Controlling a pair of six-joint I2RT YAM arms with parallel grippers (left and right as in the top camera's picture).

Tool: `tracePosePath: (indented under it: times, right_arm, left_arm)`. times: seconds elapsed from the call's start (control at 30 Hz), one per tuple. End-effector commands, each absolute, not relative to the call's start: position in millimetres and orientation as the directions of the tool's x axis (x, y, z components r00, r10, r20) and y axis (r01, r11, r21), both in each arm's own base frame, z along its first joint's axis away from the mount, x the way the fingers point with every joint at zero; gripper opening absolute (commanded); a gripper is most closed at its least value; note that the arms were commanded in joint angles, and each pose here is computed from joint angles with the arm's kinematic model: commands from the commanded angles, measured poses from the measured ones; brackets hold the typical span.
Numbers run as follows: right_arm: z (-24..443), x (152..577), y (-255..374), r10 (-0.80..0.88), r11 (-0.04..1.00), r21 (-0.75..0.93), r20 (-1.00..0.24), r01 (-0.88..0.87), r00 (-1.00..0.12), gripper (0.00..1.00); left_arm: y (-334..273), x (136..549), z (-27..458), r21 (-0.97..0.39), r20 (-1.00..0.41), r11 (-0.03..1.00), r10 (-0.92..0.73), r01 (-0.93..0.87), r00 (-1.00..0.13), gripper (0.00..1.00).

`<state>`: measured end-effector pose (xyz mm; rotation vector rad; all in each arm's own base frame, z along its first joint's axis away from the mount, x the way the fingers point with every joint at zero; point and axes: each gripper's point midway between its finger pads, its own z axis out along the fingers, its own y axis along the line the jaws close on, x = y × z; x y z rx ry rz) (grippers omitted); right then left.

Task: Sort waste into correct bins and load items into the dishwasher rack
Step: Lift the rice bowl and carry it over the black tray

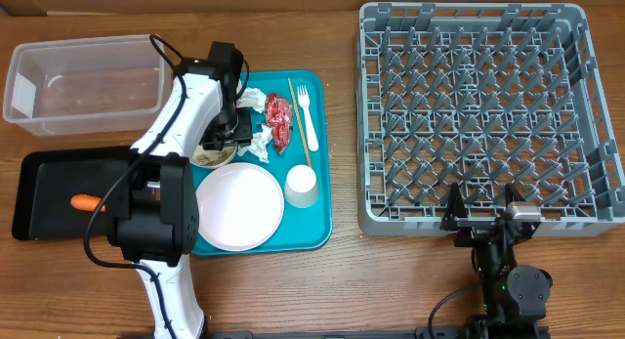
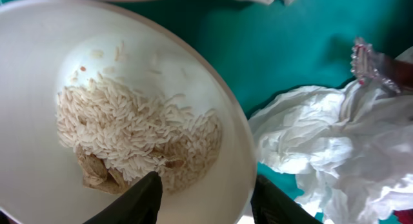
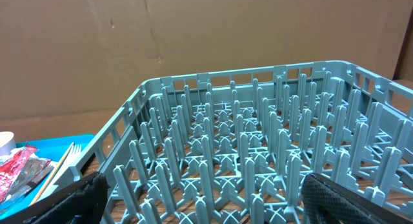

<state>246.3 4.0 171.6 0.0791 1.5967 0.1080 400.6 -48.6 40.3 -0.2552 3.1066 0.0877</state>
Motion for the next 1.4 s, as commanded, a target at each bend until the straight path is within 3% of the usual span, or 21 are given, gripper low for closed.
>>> tracePosePath:
  times: [0.0, 0.23, 0.33, 0.43, 0.8, 1.13, 1.37]
  right_arm:
    - [170, 246, 3, 0.122, 0.992, 0.122, -0.992, -0.010, -0.024, 1.00]
    - [170, 246, 3, 0.122, 0.992, 0.122, -0.992, -0.010, -0.024, 1.00]
    - [170, 246, 3, 0.122, 0.992, 0.122, -0.992, -0.010, -0.024, 1.00]
    - [170, 246, 3, 0.122, 0.992, 0.122, -0.992, -0.010, -0.024, 1.00]
    - [170, 246, 3, 0.122, 0.992, 0.122, -0.992, -0.010, -0.024, 1.00]
    - [170, 246, 3, 0.122, 0.992, 0.122, -0.992, -0.010, -0.024, 1.00]
    - [170, 246, 3, 0.122, 0.992, 0.122, -0.992, -0.010, -0.024, 1.00]
  left_arm:
    - [-49, 397, 32, 0.056, -0.006, 0.988, -0.144, -0.144, -0.990, 0.48]
    - [-49, 398, 32, 0.055, -0.008, 0.988, -0.144, -0.145, -0.989, 0.28]
    - [-49, 399, 32, 0.054, -0.012, 0.988, -0.144, -0.145, -0.989, 0.13]
    - [-49, 400, 33, 0.053, -0.015, 0.988, -0.144, -0.145, -0.989, 0.04]
    - [-51, 412, 49, 0.042, -0.050, 0.988, -0.145, -0.147, -0.988, 0.04]
    - [-55, 435, 126, 0.010, -0.136, 0.986, -0.165, -0.168, -0.977, 0.04]
    - [-46, 428, 183, -0.006, -0.156, 0.970, -0.241, -0.243, -0.958, 0.04]
